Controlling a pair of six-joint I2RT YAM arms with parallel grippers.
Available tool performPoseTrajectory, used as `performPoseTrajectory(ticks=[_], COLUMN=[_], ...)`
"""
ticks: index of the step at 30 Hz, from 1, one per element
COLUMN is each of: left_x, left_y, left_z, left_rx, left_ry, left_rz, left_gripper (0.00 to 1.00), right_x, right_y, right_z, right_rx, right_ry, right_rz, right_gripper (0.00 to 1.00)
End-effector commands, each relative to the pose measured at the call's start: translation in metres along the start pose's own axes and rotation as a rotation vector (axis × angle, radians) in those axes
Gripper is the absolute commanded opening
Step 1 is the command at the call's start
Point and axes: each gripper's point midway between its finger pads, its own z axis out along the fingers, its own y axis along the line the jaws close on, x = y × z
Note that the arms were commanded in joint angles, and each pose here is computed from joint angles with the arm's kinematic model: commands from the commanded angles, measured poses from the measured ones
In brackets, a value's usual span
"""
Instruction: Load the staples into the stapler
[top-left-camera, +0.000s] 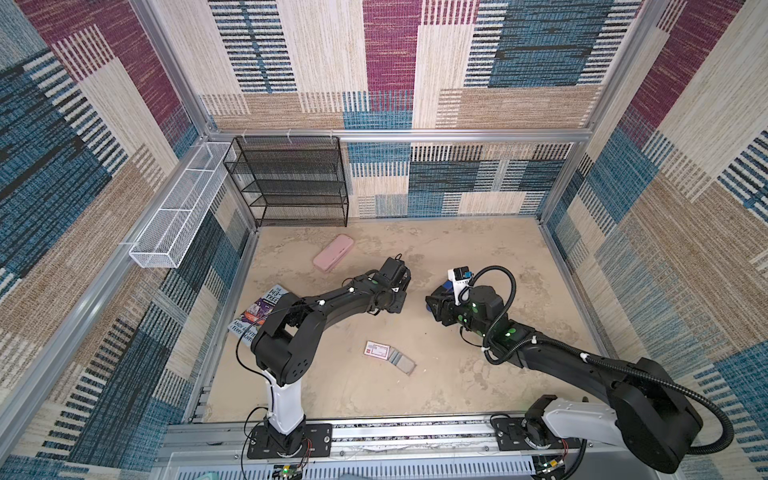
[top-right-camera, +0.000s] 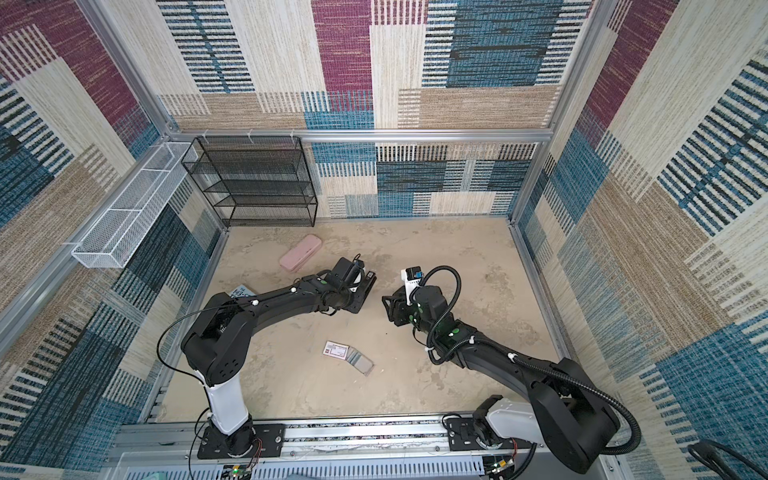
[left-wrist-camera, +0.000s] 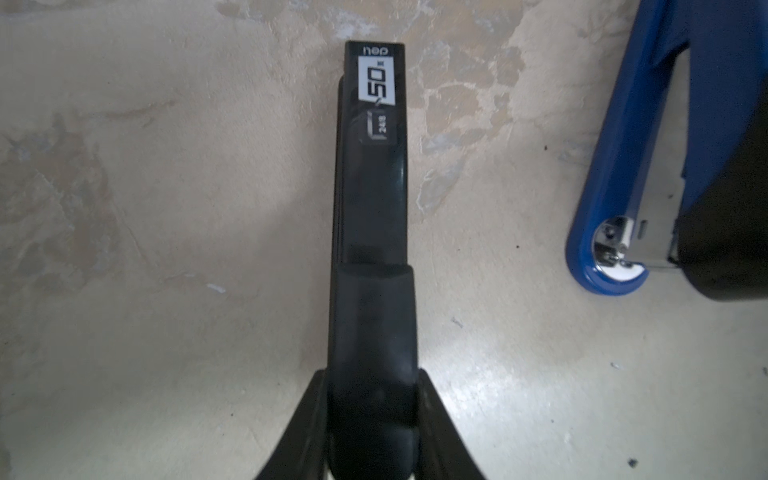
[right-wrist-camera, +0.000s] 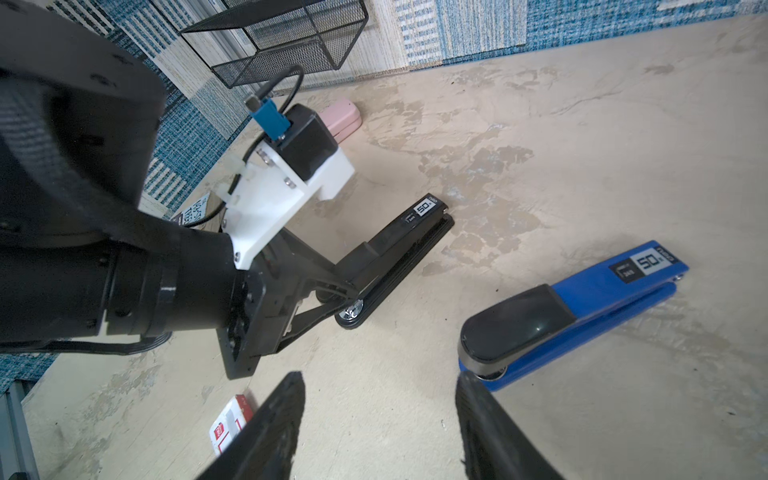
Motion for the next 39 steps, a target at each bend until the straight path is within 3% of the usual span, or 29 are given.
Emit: performPoseTrajectory(ticks=[1, 4, 7, 9, 13, 22, 25, 26, 27, 28, 39], left_x=[0.028, 0.018, 0.006, -0.003, -0.016, -0.021, -0.015, -0.013, -0.011, -0.008, 0.041], left_y=[0.003, 0.005, 0.004, 0.003, 0.001, 0.004, 0.008, 0.01, 0.012, 0.014, 0.051], left_z=[0.005, 0.002, -0.002, -0.007, -0.019, -0.061, -0.072, -0.076, -0.078, -0.081, -0.109], left_rx=[0.002, 0.014, 0.031, 0.038, 0.052, 0.075, 0.078, 0.076, 0.075, 0.073, 0.012], left_ry=[0.116, 0.099, 0.081, 0.068, 0.041, -0.044, -0.066, -0.069, -0.073, -0.078, -0.069], left_rz=[-0.022, -0.047, -0.068, -0.077, -0.086, -0.118, -0.132, -0.142, -0.151, -0.16, -0.28], left_gripper=[0.1, 0.11, 0.2, 0.3, 0.4, 0.5, 0.58, 0.7, 0.97, 0.99, 0.99], right_x=[-0.008, -0.01, -0.013, -0.015, -0.015, -0.017, -0.016, -0.015, -0.014, -0.013, 0.004], right_y=[-0.001, -0.001, -0.002, -0.002, -0.006, -0.007, -0.008, -0.008, -0.008, -0.009, -0.023], right_z=[-0.002, -0.003, -0.005, -0.008, -0.011, -0.016, -0.016, -0.016, -0.016, -0.016, -0.02], right_rx=[0.009, 0.008, 0.014, 0.019, 0.032, 0.038, 0.042, 0.043, 0.043, 0.044, 0.114], right_ry=[-0.033, -0.037, -0.046, -0.052, -0.056, -0.054, -0.046, -0.04, -0.037, -0.032, 0.039], right_rz=[0.006, 0.007, 0.009, 0.01, 0.013, 0.015, 0.013, 0.015, 0.015, 0.015, -0.001], right_gripper=[0.62, 0.62, 0.63, 0.65, 0.68, 0.86, 0.91, 0.94, 0.99, 1.0, 1.0])
